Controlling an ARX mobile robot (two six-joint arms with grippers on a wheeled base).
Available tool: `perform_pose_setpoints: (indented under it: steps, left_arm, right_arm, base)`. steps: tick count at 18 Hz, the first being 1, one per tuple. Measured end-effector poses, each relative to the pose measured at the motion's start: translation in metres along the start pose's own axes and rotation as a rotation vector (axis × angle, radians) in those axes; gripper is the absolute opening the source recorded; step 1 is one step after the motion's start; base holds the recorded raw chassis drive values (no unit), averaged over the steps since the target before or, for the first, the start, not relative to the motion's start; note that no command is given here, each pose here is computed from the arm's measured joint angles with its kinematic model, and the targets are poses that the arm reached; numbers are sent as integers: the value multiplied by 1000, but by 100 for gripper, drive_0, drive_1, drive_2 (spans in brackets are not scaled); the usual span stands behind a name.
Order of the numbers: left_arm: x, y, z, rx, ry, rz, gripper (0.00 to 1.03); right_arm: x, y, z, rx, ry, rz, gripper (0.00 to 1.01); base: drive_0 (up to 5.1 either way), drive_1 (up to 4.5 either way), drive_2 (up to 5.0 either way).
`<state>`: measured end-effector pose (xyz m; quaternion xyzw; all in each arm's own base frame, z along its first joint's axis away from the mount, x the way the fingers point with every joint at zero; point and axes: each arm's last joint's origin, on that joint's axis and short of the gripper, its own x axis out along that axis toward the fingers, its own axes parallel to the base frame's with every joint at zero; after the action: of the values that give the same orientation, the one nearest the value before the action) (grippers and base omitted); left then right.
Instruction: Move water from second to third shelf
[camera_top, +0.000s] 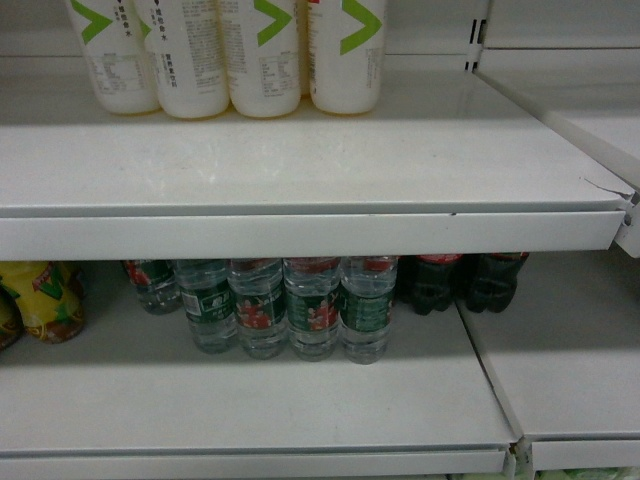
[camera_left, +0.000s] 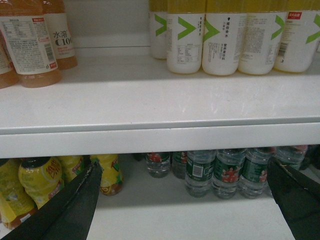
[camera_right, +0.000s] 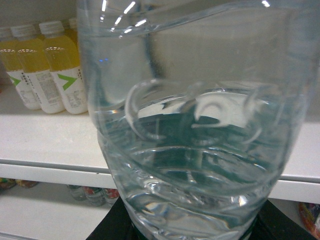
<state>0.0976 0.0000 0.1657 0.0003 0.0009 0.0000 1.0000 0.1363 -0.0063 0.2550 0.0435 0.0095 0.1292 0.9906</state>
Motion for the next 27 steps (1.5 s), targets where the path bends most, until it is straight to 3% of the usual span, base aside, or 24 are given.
perform_pose_setpoints:
  steps: [20, 27]
  left_arm:
    - [0, 0, 0, 0, 0, 0, 98]
    - [0, 0, 0, 0, -2, 0, 98]
  right_arm:
    - [0, -1, 0, 1, 1, -9, 37]
    - [0, -1, 0, -1, -4, -8, 37]
  base:
    - [0, 0, 0]
    - [-469, 244, 244]
